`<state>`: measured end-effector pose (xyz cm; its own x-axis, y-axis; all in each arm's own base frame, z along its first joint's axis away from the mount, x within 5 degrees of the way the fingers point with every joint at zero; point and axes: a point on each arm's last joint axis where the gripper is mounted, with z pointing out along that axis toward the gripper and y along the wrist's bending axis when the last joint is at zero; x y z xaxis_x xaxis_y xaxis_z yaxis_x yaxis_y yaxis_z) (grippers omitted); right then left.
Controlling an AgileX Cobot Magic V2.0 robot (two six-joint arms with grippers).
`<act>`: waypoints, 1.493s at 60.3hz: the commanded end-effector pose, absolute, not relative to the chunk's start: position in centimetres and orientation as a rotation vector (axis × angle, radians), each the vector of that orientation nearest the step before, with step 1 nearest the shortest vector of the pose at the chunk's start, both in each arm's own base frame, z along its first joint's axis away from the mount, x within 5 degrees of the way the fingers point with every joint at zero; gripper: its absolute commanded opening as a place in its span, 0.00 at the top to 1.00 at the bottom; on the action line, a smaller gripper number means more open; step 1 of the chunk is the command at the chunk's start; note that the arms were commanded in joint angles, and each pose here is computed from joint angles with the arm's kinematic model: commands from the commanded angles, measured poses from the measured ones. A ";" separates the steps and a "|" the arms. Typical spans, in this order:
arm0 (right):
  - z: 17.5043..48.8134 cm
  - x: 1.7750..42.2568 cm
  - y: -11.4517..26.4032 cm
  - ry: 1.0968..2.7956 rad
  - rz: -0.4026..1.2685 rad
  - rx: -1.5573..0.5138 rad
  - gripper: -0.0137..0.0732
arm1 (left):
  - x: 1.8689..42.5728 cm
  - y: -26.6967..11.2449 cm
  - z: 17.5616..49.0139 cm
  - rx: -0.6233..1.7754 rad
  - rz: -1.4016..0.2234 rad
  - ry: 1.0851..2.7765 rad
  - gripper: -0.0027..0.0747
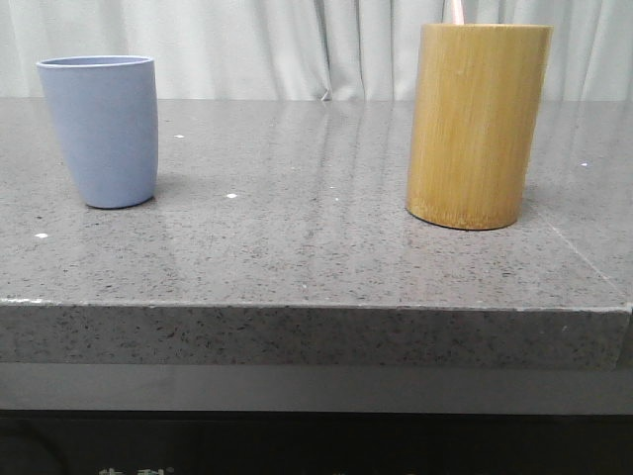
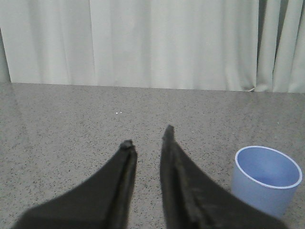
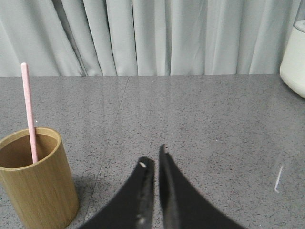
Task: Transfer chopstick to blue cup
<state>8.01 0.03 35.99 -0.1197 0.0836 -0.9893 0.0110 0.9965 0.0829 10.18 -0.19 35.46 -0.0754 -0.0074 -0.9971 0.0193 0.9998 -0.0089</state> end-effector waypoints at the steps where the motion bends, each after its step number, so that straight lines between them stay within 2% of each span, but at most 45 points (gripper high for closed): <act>1: 37.7 8.1 -0.1 1.595 0.044 0.073 0.47 | 10.2 -0.2 37.2 -0.004 -0.029 1.540 0.37; 4: 37.7 8.1 -0.1 1.595 0.044 0.073 0.31 | 10.2 -0.1 37.2 -0.004 -0.029 1.538 0.21; 7: 37.7 8.1 -0.1 1.595 0.044 0.073 0.16 | 10.2 -0.1 37.2 -0.004 -0.029 1.539 0.11; 9: 37.7 8.1 -0.1 1.595 0.044 0.073 0.09 | 10.2 -0.1 37.2 -0.004 -0.029 1.539 0.07; 15: 37.7 8.1 -0.1 1.595 0.044 0.073 0.13 | 10.2 -0.1 37.2 -0.004 -0.029 1.539 0.07; 25: 37.7 8.1 -0.1 1.595 0.044 0.073 0.13 | 10.5 -0.3 37.3 -0.018 -0.060 1.561 0.07; 38: 37.7 8.1 -0.1 1.594 0.045 0.072 0.13 | 14.5 -1.4 38.7 0.078 -0.091 1.768 0.07; 58: 37.7 8.1 -0.1 1.593 0.049 0.069 0.13 | 22.6 -6.1 40.6 0.304 -0.187 2.142 0.07; 71: 37.7 8.1 0.1 1.593 0.061 0.058 0.13 | 27.3 -8.4 40.2 0.372 -0.196 2.286 0.07; 90: 37.7 8.1 0.1 1.593 0.061 0.058 0.13 | 32.3 -10.0 36.0 0.413 -0.176 2.499 0.07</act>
